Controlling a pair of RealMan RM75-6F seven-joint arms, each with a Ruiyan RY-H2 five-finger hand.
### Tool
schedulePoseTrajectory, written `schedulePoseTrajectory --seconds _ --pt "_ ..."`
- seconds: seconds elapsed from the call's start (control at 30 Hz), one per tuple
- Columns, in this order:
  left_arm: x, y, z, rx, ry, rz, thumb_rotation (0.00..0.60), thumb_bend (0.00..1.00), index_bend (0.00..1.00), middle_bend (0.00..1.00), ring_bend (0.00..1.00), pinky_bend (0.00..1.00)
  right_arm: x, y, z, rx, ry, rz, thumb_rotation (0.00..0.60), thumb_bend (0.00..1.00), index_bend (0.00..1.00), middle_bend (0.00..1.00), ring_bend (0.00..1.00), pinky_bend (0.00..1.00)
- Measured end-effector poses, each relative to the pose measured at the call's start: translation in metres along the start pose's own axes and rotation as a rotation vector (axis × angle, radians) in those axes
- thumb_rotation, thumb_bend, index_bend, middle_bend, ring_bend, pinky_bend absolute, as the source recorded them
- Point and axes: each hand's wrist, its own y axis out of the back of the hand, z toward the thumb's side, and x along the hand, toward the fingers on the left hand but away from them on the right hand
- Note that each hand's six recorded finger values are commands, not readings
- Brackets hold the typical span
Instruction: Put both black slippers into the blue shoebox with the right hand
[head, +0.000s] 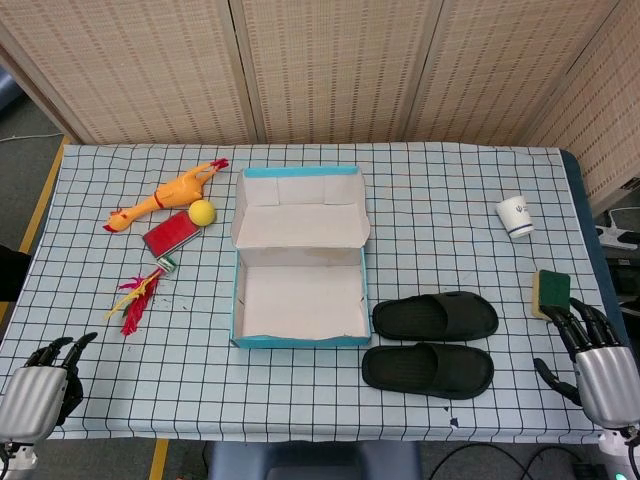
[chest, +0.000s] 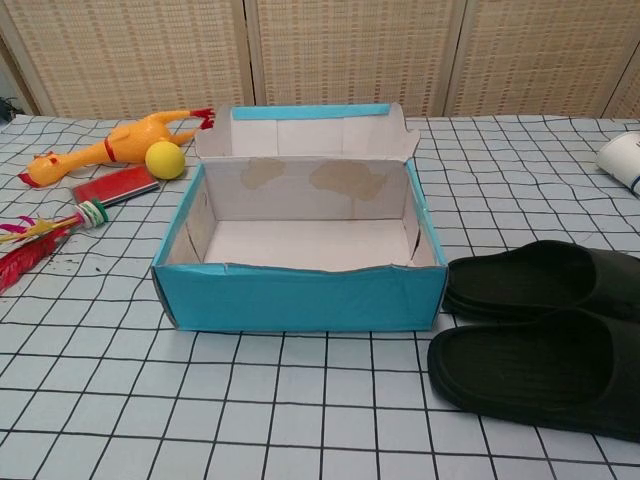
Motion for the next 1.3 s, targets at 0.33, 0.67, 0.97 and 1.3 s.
schedulePoseTrajectory --seconds 0.33,0.67,0.97,1.3 --pt "0.002 -0.006 0.0 -0.009 0.002 -0.041 0.6 0.43 0.19 0.14 0.18 0.31 0.001 -0.008 0.003 -0.009 0.038 0.081 0.6 0.16 0.16 0.2 0.09 0.17" --pt "0.0 -0.006 -0.004 -0.02 0.021 -0.066 0.6 0.43 0.19 0.15 0.18 0.31 0.003 -0.045 0.027 -0.003 0.237 0.366 0.6 0.1 0.08 0.2 0.09 0.18" --pt "0.001 -0.002 -0.011 -0.048 0.055 -0.065 0.6 0.43 0.19 0.16 0.19 0.31 -0.008 -0.08 0.04 0.054 0.265 0.509 0.6 0.1 0.08 0.2 0.09 0.18" --pt "0.0 -0.002 -0.01 -0.055 0.047 -0.075 0.6 0.43 0.2 0.17 0.19 0.31 -0.028 -0.111 0.075 -0.006 0.299 0.528 0.6 0.1 0.15 0.2 0.09 0.18"
